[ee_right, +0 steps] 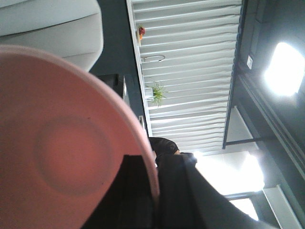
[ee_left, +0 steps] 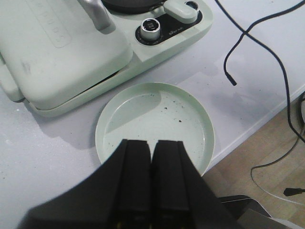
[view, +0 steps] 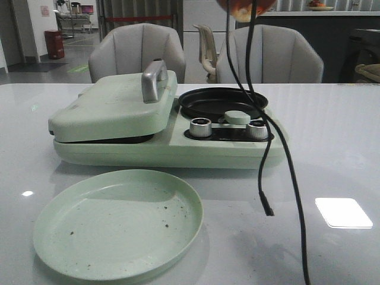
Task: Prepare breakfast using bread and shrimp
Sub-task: 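Shake the shrimp out of the tilted bowl into the pan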
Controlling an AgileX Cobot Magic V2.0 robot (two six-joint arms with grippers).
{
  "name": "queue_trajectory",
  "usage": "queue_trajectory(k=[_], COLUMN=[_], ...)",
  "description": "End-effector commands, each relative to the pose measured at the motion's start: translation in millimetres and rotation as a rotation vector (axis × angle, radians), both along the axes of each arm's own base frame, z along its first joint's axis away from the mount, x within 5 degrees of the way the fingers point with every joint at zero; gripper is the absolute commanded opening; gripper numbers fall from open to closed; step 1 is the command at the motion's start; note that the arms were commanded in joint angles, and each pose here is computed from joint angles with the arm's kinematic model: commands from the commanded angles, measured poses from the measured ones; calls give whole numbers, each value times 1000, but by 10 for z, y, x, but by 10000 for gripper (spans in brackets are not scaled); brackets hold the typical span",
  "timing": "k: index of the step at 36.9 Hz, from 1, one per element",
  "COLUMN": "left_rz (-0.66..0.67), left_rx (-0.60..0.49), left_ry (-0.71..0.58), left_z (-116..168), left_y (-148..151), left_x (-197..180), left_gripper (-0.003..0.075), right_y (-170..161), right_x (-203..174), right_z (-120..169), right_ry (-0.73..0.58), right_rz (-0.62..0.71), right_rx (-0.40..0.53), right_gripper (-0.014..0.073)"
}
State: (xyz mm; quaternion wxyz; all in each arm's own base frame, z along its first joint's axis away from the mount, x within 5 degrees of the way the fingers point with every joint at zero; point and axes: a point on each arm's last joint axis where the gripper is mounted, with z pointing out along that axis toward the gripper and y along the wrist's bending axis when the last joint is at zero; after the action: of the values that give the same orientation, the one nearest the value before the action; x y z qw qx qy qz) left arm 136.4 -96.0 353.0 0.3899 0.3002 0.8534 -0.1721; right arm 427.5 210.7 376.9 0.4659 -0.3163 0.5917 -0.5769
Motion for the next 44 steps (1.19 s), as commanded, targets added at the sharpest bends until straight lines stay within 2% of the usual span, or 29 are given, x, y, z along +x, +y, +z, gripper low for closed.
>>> queue_trajectory(k=[1,6,17,20,23,28,37,40,44], left_rz=[10,10,10,10,10,10,10,10,10], left_rx=[-66,-66,-66,-66,-66,-66,-66,-66,-66], left_ry=[-71,-71,-71,-71,-71,-71,-71,-71,-71], left_z=[138,138,138,138,138,138,138,138,138], left_y=[-26,-26,-26,-26,-26,-26,-26,-26,-26], left_x=[16,16,16,16,16,16,16,16,16], left_gripper=[101,101,101,101,101,101,101,101,101], right_y=[-167,-183,-165,-167,-187,-291,-700,-859,-1111], right_x=[-255,-284,-244,-241,-244,-287,-344,-375,-418], right_z=[693,823,735,721,696,614,466,412,345], right_ry=[-195,-232,-221,-221,-224,-161,36,137,219], right_rz=[-22,-15,-27,-21,-30,-127,-336,-361,-388], right_rx=[20,49,59,99,181,345,653,800,927], right_gripper=[47,47,47,47,47,47,46,46,46])
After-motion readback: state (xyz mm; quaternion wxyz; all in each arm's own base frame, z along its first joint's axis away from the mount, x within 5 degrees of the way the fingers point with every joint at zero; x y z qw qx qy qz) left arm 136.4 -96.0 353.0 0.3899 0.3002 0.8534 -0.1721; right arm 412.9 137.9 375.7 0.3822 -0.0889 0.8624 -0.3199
